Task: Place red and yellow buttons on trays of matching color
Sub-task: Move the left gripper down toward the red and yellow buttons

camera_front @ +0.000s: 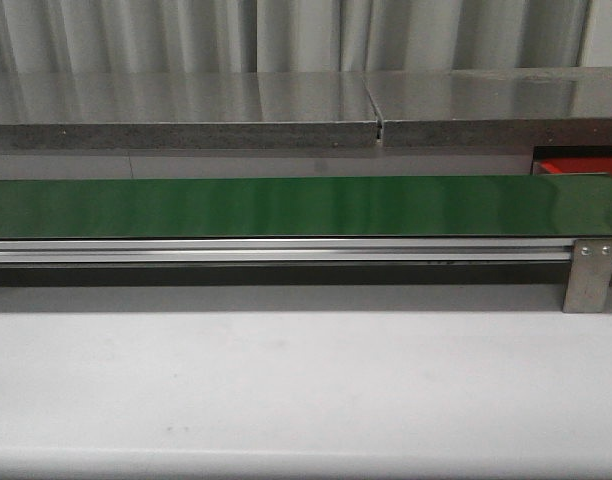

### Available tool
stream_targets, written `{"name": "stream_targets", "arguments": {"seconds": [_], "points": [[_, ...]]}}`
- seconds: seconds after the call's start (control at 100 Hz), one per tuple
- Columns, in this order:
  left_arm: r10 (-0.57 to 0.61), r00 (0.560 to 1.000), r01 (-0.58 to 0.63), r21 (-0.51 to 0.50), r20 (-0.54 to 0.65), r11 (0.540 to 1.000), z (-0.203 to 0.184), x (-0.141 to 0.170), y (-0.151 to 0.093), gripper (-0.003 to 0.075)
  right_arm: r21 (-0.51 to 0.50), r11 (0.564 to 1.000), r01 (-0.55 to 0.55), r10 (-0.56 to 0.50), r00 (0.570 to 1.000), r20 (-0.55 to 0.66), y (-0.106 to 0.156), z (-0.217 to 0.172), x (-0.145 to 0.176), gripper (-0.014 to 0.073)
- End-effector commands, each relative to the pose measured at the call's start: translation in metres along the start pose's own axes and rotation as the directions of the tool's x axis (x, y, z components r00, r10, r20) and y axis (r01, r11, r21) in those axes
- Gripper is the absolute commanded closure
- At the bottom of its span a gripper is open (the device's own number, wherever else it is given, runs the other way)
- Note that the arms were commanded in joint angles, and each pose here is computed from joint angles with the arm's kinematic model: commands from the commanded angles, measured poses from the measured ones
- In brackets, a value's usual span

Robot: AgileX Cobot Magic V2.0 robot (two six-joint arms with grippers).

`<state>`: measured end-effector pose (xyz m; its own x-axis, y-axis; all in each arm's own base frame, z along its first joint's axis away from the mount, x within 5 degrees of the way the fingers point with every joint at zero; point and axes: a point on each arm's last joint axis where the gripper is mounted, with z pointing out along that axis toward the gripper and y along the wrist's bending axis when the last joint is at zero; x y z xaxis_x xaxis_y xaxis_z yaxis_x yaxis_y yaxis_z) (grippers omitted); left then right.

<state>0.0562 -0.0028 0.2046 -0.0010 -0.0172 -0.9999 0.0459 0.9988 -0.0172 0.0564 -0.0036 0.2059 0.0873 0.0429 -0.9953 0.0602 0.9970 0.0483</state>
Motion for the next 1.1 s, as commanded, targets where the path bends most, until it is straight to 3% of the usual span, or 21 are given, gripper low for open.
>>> {"name": "stream_targets", "arguments": {"seconds": [0.0,0.46,0.82,1.09], "points": [[-0.011,0.996,0.011,-0.003,0.084,1.0,-0.002,0.001,0.0,0.0741,-0.006,1.0,0.017,-0.016,0.993,0.118,0.001,-0.003,-0.016,0.0669],[-0.011,0.996,0.011,-0.003,0.084,1.0,-0.002,0.001,0.0,0.0741,-0.006,1.0,0.017,-0.016,0.993,0.118,0.001,-0.003,-0.016,0.0669],[-0.008,0.988,0.009,-0.004,0.154,1.0,-0.003,-0.01,0.0,0.0741,-0.006,1.0,0.017,-0.016,0.993,0.118,0.001,-0.003,-0.016,0.0669],[-0.009,1.0,0.009,-0.001,0.025,1.0,0.007,-0.042,-0.001,0.0741,-0.006,1.0,0.017,-0.016,0.993,0.118,0.001,-0.003,-0.016,0.0669]]}}
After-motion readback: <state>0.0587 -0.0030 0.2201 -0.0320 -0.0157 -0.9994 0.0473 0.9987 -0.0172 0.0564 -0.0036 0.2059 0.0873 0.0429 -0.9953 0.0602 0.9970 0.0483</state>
